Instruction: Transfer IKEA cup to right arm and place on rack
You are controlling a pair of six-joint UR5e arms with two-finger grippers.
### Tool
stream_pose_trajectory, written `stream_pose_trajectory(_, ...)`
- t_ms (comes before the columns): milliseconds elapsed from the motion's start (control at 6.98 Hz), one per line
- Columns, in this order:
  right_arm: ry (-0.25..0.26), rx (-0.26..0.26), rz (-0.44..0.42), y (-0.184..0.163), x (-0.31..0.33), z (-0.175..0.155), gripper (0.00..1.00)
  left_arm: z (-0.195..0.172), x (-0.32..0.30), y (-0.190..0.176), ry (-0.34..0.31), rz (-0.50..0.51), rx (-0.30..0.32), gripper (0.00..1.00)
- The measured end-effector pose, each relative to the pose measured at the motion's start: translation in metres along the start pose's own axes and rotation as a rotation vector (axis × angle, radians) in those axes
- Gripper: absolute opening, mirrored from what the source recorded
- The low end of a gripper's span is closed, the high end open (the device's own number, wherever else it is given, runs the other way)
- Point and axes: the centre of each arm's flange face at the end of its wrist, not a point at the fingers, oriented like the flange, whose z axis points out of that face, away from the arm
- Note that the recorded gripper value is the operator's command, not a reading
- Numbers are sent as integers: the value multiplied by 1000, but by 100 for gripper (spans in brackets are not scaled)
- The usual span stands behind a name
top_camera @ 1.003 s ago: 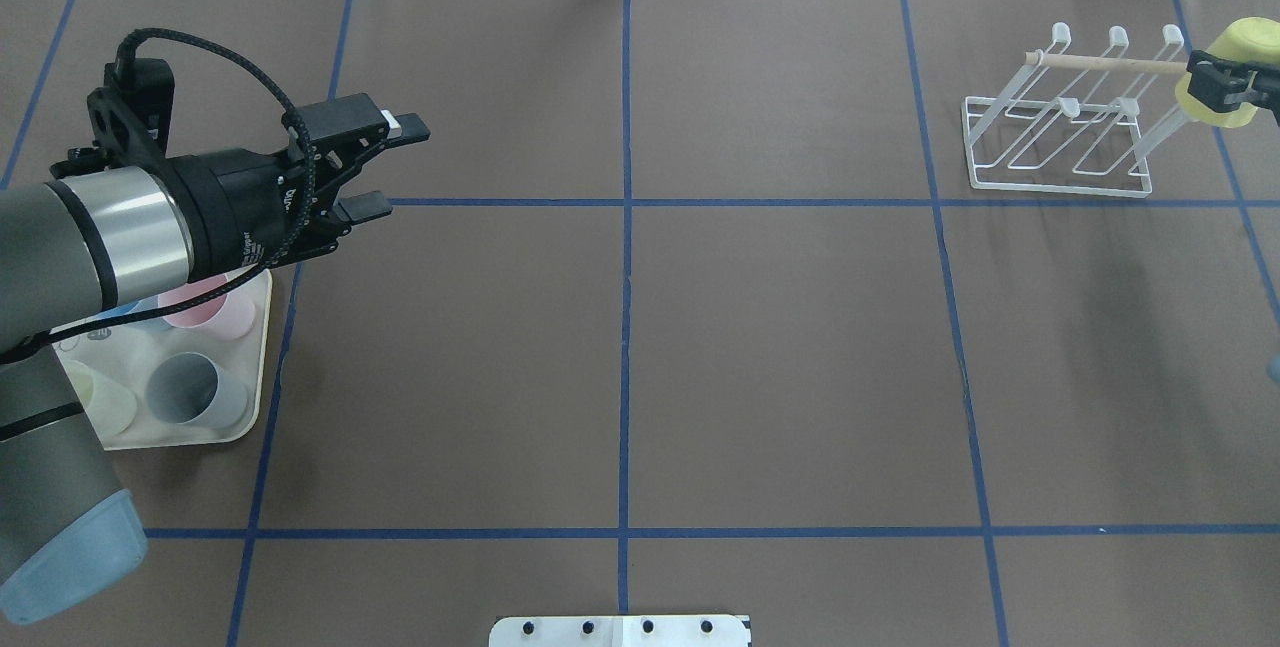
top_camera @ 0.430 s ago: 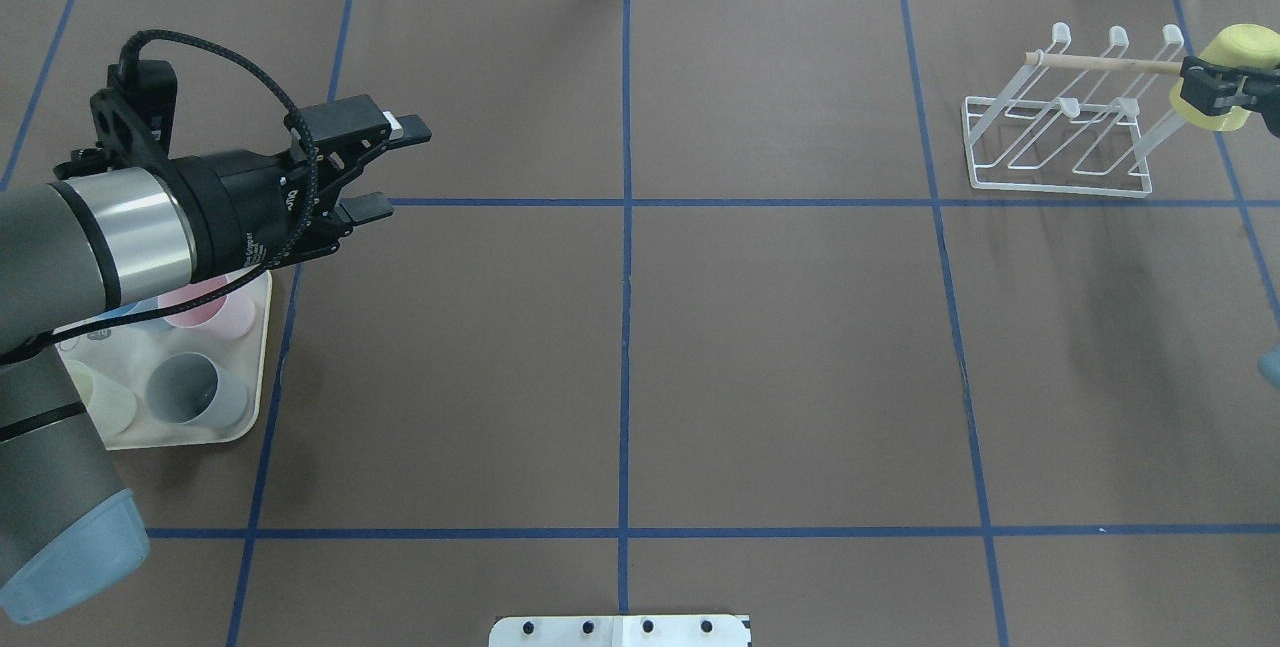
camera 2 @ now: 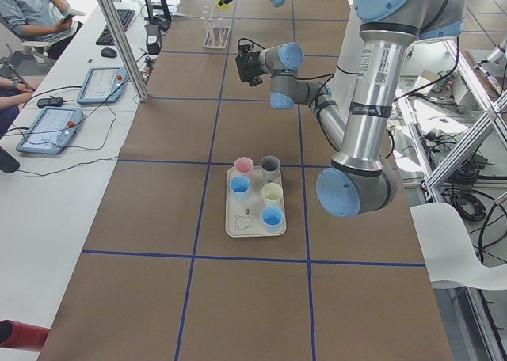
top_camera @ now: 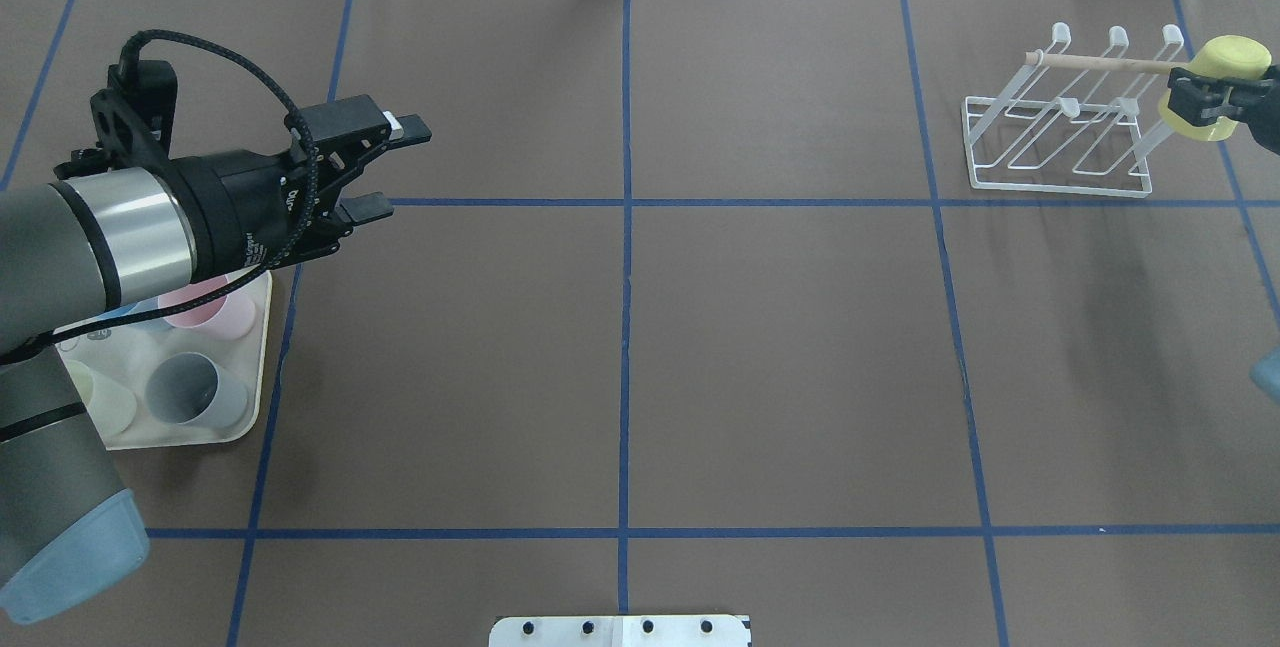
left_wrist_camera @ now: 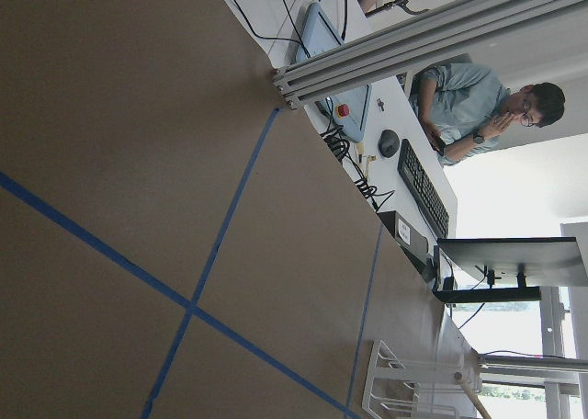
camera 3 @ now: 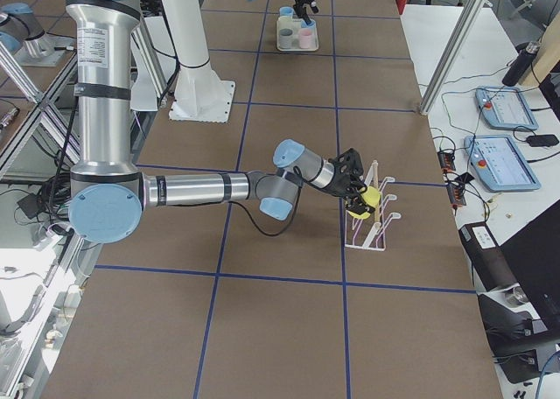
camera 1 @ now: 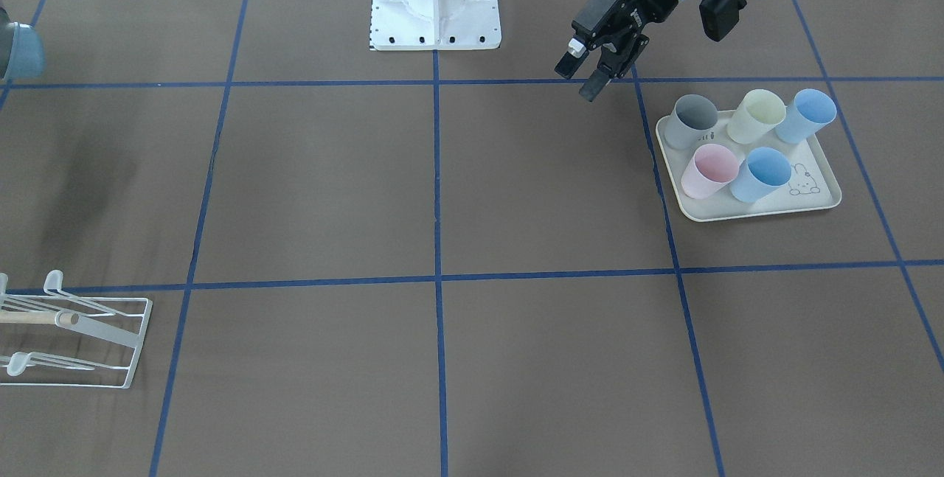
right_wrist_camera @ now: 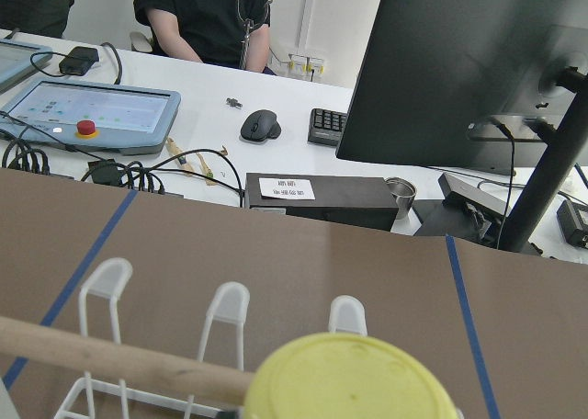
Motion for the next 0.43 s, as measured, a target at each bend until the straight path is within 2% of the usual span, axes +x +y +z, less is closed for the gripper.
stream_pose_trajectory(286,7,-10,-4,6,3,1,0,1,0,1,0,-2,-2,99)
stream_pose_trajectory(430,9,-13,-6,8,4,1,21,1,0,1,0,-3,-2,99)
